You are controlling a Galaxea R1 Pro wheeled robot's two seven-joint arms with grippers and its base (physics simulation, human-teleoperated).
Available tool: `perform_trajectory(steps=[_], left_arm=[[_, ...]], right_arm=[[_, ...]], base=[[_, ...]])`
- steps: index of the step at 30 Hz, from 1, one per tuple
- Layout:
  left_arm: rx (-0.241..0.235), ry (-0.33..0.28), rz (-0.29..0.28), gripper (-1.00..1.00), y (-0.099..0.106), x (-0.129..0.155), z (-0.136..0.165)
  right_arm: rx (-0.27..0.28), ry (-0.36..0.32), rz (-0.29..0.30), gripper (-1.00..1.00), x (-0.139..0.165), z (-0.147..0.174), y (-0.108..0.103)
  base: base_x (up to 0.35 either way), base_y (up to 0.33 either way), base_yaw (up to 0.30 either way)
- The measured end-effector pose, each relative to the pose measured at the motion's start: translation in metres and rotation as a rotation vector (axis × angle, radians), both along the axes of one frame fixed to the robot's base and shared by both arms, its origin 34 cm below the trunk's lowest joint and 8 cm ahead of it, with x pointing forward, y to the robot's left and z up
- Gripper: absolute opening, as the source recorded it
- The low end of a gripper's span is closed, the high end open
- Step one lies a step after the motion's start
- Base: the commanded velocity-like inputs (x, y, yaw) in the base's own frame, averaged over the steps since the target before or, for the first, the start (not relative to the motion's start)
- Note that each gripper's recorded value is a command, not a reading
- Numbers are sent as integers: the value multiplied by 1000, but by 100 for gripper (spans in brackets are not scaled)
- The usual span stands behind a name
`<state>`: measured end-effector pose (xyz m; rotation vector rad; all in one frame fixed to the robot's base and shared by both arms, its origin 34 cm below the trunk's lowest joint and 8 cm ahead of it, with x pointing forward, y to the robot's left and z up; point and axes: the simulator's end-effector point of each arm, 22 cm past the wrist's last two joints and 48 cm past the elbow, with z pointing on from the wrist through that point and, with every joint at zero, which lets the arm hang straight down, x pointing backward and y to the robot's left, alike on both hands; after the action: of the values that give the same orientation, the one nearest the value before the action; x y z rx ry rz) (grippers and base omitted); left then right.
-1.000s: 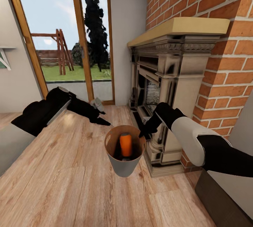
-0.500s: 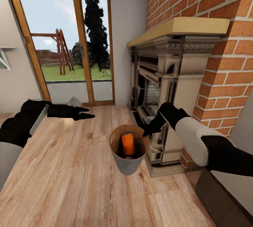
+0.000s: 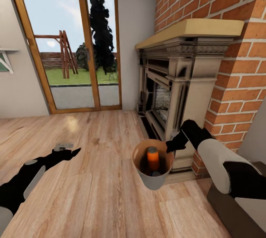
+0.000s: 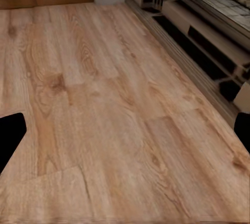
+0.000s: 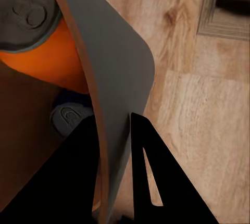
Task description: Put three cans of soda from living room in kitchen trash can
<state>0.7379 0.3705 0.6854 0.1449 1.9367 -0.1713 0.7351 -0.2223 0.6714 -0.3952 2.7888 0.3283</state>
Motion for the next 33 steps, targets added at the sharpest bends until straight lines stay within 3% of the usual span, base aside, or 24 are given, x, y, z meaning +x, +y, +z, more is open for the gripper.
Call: perform_trajectory(steps=[5,8,10,11,12,14,17,21,26,30,33], left_arm=[[-12,41,29,100,7,-22,-34],[-15,47,31,100,6,-26,-40],[-18,53,31,100,6,-29,-43],[-20,72,34,100,6,-35,-54],[-21,74,33,100,5,-35,-55],[-28,78,30,100,-2,-35,-59],[-29,80,39,100,-6,-35,-61],[-19,83,66,100,-3,-34,-64],[-17,84,76,100,-3,-34,-65],[-25,85,73,100,-9,-33,-67],[-27,85,71,100,-11,-33,-67]], right_arm=[[-8,4,2,-100,-15,-30,2],[-16,-4,8,-100,-17,-34,3],[29,22,-7,-100,-26,-44,12],[81,-41,0,-100,-29,-63,16],[93,-34,-1,-100,-34,-69,18],[82,-45,25,-100,-39,-81,24],[68,-62,18,-100,-37,-83,25],[-5,-84,7,-100,-32,-89,21],[20,-79,-9,-100,-33,-88,33],[-11,-89,0,-100,-32,-90,29],[-1,-86,-4,-100,-32,-89,31]], base=[[-12,42,0],[-3,12,0],[-1,3,0],[0,0,0],[0,0,0],[0,0,51],[0,0,148],[0,0,217],[0,0,243],[0,0,250],[-16,12,251]])
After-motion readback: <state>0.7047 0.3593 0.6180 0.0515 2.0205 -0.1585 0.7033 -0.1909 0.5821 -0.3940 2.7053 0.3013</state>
